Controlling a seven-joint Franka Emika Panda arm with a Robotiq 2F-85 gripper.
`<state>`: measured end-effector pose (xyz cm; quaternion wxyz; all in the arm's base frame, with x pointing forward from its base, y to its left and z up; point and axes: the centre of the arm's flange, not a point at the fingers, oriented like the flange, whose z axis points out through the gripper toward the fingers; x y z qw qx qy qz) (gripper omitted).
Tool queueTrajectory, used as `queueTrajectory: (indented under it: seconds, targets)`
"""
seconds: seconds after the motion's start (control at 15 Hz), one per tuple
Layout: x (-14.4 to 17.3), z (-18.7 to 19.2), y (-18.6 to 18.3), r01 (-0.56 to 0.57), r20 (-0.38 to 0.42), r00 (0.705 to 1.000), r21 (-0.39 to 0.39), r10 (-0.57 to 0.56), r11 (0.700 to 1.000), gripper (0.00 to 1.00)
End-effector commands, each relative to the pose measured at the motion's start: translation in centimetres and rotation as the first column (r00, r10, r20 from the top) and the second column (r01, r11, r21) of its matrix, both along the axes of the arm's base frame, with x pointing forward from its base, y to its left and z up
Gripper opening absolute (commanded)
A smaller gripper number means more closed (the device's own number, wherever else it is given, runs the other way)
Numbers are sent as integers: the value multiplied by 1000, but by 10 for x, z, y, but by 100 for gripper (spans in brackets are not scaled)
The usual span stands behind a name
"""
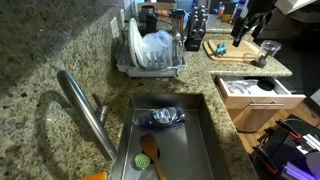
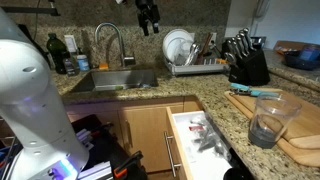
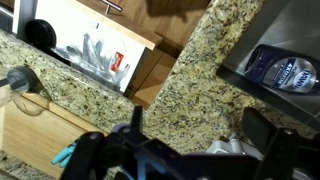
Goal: Close the open drawer on the right
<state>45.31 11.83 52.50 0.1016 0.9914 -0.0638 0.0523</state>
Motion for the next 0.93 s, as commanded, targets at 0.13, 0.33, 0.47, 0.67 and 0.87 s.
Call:
queueTrajectory:
  seconds: [0.13,0.33,0.47,0.67,0.87]
  targets:
    - [0,0,0,0,0,1000,0,0,1000,100]
    - [35,-65,-14,33,-157,987,-28,-37,999,100]
    - [29,-106,-23,63,-223,972,-68,-77,996,100]
    - [26,-196,-36,90,-385,914,-113,-127,990,100]
    - [14,-207,-39,81,-419,900,-103,-117,991,100]
